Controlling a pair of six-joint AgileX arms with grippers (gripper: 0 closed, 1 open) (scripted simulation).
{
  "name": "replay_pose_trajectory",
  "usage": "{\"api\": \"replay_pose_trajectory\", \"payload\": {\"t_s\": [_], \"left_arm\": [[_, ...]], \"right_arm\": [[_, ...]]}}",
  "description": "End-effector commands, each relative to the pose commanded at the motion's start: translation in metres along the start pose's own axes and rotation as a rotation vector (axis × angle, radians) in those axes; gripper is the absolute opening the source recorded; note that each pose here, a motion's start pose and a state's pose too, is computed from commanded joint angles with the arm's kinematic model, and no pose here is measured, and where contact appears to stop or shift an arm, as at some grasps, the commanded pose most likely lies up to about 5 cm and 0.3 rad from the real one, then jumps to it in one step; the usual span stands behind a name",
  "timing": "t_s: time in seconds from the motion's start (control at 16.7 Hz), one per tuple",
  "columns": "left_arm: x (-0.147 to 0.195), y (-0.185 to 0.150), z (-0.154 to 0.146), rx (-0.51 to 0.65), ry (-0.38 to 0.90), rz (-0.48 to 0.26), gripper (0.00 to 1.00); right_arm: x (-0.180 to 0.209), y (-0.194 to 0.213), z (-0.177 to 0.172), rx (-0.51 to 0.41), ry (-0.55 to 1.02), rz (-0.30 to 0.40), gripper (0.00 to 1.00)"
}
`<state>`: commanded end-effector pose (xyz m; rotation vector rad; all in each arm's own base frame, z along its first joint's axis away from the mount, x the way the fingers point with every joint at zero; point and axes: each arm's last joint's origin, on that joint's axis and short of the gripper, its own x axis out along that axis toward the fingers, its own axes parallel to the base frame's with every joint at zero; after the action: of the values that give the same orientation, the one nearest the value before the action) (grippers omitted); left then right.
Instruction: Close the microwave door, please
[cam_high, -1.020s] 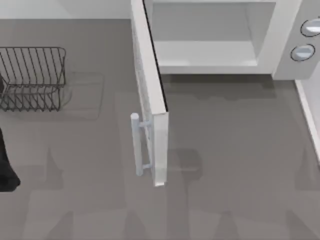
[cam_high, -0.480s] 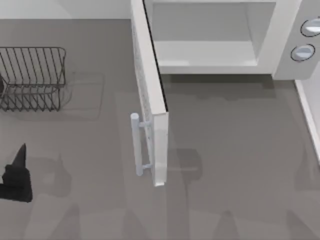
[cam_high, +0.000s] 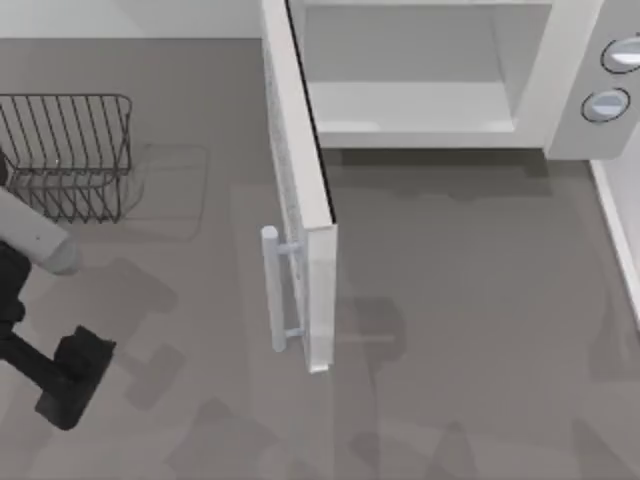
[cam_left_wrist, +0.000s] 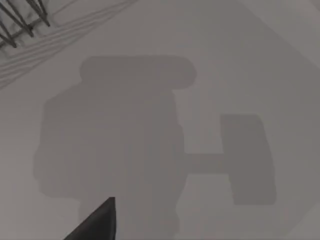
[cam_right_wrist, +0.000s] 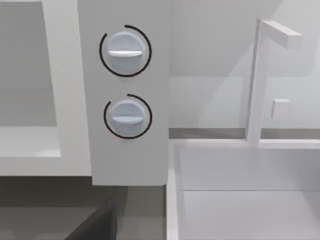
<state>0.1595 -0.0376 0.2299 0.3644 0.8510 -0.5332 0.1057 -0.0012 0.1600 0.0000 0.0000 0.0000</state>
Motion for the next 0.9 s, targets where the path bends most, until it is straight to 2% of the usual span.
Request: {"api": "replay_pose_trajectory", "payload": {"t_s": [0.24,0.42,0.66,0.9], "left_arm": [[0.006,0.009,0.06,0.152,0.209,-0.218,1.0],[0.015,0.015,0.108,0.259,0.29,-0.358,1.0],[0.02,0.02,0.169,0.395,0.282,-0.482,1.0],[0.012,0.022,0.214,0.521,0.18,-0.522,1.0]], "right_arm": [[0.0,0.0,0.0,0.0,0.0,0.0,1.0],[0.0,0.0,0.0,0.0,0.0,0.0,1.0],[0.0,0.0,0.0,0.0,0.0,0.0,1.0],[0.0,0.0,0.0,0.0,0.0,0.0,1.0]]}}
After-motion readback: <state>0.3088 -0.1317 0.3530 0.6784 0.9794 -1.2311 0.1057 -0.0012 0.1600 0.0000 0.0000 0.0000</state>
